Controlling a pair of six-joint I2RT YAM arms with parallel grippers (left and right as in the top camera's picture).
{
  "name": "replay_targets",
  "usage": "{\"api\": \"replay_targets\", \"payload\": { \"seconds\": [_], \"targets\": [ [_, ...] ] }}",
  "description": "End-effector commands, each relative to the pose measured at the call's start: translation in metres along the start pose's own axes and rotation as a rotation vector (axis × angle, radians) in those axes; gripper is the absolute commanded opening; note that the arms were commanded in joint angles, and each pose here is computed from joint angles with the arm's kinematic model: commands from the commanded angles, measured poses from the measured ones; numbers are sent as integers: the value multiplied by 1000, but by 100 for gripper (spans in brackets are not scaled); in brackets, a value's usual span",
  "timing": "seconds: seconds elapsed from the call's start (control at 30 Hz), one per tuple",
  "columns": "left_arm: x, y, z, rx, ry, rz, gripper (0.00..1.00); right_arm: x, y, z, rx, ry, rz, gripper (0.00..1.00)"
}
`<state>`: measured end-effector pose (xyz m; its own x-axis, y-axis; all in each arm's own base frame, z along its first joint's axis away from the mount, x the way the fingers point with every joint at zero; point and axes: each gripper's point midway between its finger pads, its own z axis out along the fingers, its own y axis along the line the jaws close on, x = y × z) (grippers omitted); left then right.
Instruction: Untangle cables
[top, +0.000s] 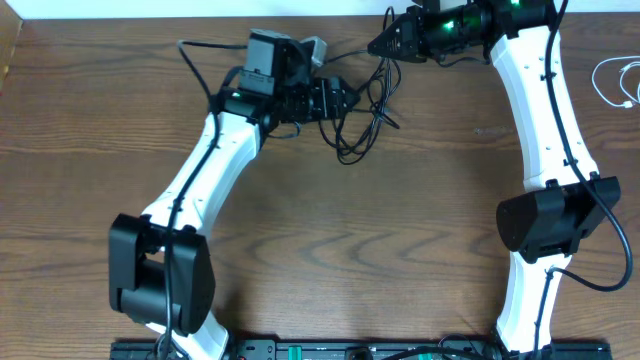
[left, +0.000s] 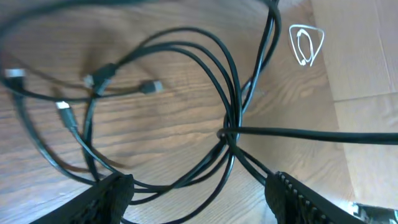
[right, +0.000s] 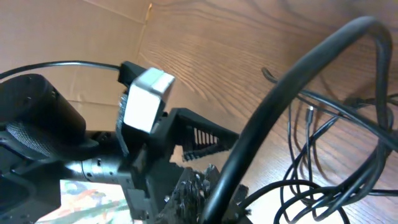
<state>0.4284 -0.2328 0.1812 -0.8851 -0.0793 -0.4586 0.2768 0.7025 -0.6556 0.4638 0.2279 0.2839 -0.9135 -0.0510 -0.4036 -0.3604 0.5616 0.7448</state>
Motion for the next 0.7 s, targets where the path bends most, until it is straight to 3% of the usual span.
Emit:
{"api": "replay_targets", "payload": {
  "seconds": [0.0,0.37,0.67],
  "targets": [
    [12,-4,8,26,42,-19,73,-3,-5,-4,32,-15,-20,1],
    [91,11,23,-2,306,170,73,-6,-12,-9,53,-29,-15,1],
    [86,-5,51,81,199,301,73,-6,-12,-9,53,-29,-15,1]
  ]
}}
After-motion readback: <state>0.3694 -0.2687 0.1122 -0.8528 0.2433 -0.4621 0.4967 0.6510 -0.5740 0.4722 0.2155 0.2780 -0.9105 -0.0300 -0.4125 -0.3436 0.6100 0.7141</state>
